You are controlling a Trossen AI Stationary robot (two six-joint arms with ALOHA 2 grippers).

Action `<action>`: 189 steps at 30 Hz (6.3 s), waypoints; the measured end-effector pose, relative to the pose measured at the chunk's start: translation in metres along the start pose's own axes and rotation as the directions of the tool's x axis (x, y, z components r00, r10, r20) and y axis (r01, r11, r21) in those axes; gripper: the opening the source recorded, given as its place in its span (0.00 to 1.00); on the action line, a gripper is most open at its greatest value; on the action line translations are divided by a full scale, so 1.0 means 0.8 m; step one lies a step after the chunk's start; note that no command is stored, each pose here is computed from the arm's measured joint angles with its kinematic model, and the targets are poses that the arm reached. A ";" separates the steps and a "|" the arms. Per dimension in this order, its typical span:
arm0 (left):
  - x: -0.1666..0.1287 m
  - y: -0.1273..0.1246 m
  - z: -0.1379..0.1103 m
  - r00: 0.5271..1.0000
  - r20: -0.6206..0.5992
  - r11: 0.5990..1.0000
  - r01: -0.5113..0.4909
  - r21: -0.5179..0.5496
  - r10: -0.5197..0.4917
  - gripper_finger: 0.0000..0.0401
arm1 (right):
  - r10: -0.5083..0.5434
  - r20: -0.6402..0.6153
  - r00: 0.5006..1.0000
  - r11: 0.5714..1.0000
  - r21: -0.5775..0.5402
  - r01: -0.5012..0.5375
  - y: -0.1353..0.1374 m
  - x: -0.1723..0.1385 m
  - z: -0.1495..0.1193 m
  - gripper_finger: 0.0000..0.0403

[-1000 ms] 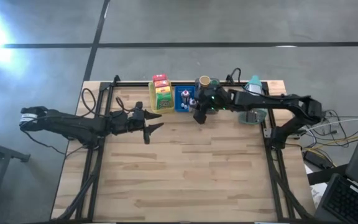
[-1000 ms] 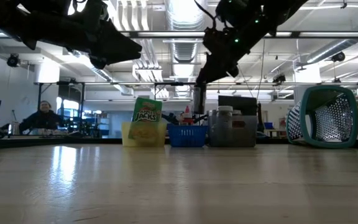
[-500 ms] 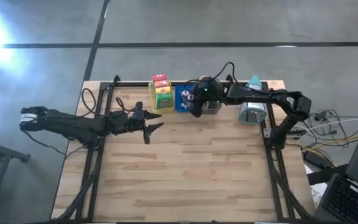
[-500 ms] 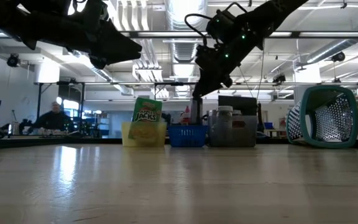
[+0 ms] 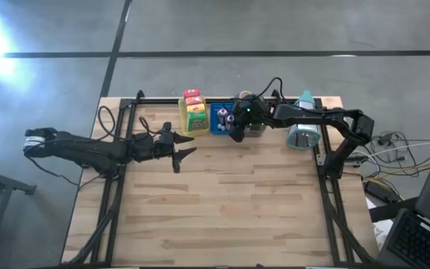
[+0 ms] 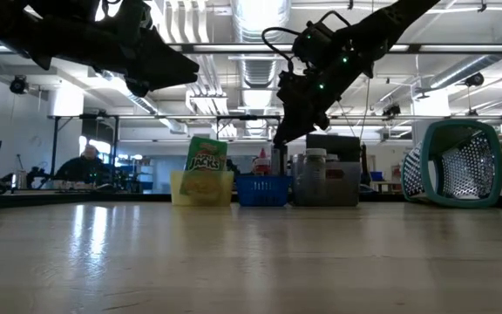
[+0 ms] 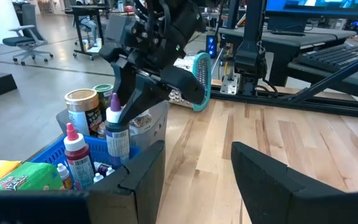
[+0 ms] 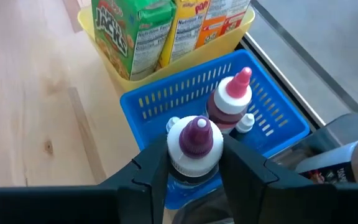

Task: Pick & Place Kitchen Items
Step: Put the large purple food coloring bottle into the blue bin, then return to Home Position

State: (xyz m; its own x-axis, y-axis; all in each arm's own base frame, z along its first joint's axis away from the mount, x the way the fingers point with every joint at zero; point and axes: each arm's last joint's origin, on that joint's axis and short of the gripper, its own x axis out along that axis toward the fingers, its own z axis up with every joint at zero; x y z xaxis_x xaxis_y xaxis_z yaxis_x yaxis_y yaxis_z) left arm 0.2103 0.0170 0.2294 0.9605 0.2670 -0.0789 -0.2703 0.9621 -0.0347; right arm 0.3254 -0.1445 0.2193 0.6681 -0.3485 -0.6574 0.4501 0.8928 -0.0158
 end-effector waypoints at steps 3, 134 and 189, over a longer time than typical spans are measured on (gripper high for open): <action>0.000 0.000 0.000 1.000 0.000 1.000 0.000 0.000 0.000 0.47 | 0.000 -0.005 1.000 1.000 0.012 0.000 0.000 0.002 -0.005 0.30; -0.062 -0.013 0.029 0.958 0.034 0.954 0.285 -0.096 -0.283 0.02 | 0.373 0.202 0.906 0.922 -0.187 -0.338 0.092 -0.230 -0.052 0.04; -0.120 0.016 -0.107 0.963 -0.126 0.967 0.223 -0.123 -0.238 0.03 | 0.223 0.564 0.795 0.974 -0.171 -0.151 0.016 -0.242 -0.229 0.02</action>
State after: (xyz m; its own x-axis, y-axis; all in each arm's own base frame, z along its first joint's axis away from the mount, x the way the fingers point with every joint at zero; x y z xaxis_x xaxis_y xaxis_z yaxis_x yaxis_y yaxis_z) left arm 0.1092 -0.0009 0.1510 0.9810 0.0215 -0.1930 -0.0557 0.9832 -0.1738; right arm 0.0937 -0.0130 0.2083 0.9656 -0.2394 -0.1014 0.2360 0.9707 -0.0447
